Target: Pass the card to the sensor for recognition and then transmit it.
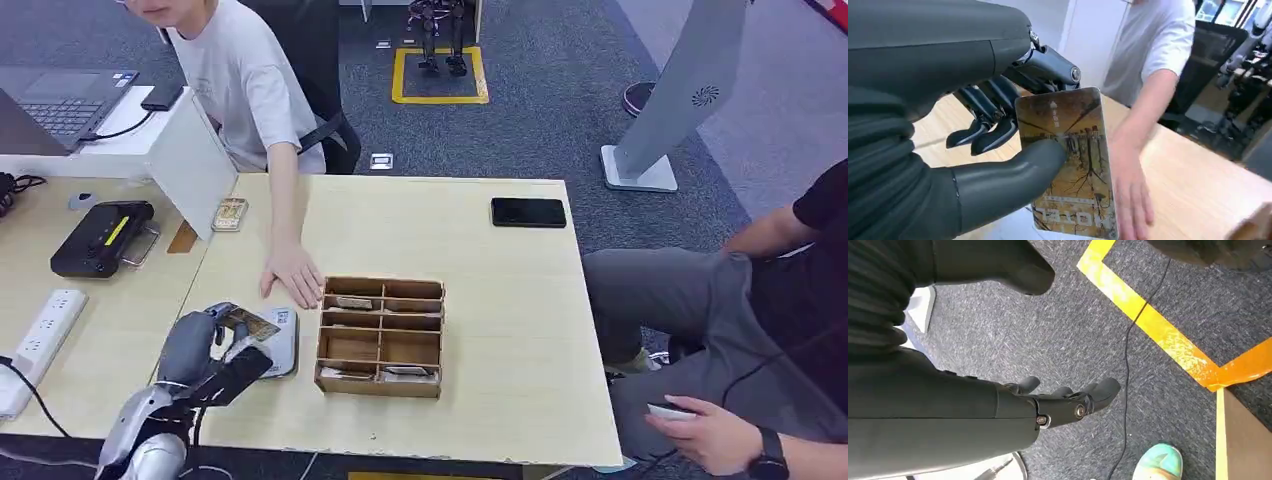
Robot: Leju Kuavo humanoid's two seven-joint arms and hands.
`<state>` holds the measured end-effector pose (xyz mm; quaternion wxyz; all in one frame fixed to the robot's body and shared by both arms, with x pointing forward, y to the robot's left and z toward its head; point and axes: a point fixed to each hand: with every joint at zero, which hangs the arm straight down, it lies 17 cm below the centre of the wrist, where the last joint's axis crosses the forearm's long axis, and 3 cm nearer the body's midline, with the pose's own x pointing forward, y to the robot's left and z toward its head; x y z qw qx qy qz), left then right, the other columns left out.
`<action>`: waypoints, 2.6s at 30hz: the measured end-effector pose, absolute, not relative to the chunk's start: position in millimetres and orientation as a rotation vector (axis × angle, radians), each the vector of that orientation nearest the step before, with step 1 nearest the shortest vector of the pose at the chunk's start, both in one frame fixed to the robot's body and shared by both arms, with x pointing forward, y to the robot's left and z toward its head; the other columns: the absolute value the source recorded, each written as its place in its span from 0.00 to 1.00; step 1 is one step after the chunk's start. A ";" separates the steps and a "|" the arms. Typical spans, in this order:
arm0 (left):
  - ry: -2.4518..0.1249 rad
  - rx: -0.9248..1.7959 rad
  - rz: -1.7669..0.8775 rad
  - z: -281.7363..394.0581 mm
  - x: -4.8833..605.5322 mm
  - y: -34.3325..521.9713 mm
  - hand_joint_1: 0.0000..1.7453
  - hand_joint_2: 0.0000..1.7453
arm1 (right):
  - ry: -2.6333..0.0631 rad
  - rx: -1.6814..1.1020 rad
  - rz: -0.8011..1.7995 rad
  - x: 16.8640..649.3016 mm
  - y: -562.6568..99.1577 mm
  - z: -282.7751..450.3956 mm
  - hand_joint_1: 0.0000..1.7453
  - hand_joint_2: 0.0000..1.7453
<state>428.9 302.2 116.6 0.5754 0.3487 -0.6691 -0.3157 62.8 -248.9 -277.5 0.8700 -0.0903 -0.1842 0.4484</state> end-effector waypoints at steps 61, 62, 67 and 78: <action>-1.262 0.930 -0.962 10.6 426.3 320.6 1.00 1.00 | -0.365 -0.168 0.977 62.2 -248.2 -278.7 0.00 1.00; -1.260 0.929 -0.963 10.1 426.4 320.8 1.00 1.00 | -0.366 -0.169 0.977 62.7 -248.3 -278.7 0.00 1.00; -1.246 0.924 -0.956 5.7 427.6 322.0 1.00 1.00 | -0.364 -0.168 0.978 62.8 -248.6 -278.8 0.00 1.00; -1.234 0.922 -0.944 1.1 428.5 324.8 1.00 1.00 | -0.365 -0.170 0.982 63.7 -249.1 -278.7 0.00 1.00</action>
